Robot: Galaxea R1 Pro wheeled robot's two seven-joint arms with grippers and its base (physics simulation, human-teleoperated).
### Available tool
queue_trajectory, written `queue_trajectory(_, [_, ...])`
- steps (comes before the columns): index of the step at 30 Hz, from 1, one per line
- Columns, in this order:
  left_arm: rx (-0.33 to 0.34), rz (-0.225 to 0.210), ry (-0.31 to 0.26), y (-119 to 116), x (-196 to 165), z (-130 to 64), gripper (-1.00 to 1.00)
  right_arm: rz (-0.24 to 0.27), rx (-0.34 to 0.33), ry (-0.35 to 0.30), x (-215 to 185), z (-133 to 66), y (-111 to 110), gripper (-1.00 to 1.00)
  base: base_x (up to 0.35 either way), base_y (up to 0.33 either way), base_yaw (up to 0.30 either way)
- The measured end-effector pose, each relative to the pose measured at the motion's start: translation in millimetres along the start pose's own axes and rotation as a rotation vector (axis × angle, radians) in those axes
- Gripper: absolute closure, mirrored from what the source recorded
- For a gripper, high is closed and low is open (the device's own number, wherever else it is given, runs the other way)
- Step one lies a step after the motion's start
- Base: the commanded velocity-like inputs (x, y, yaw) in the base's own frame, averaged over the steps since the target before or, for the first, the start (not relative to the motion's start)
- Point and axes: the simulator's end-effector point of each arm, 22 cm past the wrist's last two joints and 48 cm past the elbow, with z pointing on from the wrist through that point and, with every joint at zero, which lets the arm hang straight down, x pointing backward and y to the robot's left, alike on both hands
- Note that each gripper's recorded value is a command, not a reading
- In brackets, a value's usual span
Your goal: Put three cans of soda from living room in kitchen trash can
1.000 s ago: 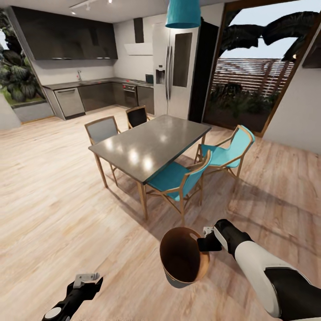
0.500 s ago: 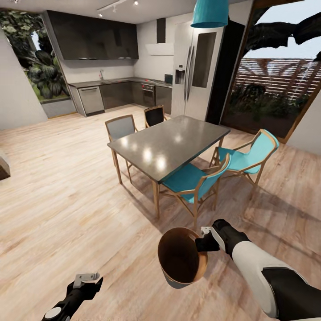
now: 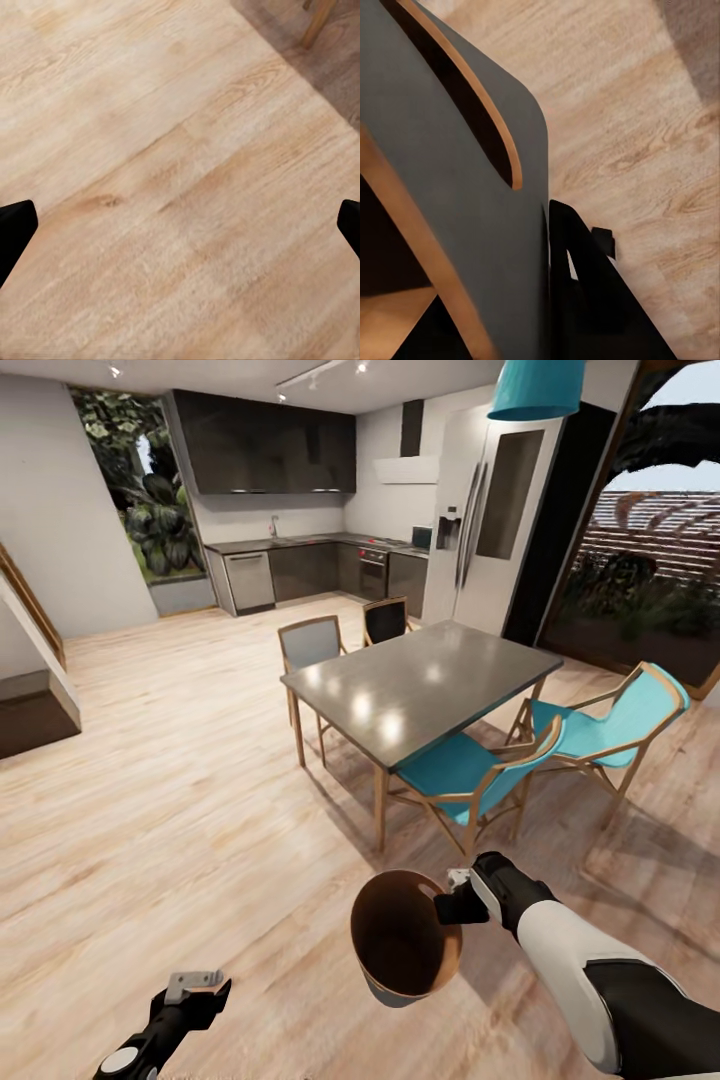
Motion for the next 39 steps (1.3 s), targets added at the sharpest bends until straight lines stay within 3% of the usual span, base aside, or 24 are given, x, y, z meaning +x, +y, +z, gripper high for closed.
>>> queue_trajectory(39, [0.001,0.001,-0.005,-0.2,-2.2,0.0,-1.00,0.000,-0.003,0.001,0.4,0.4,1.6,1.00,0.000,0.000,0.253])
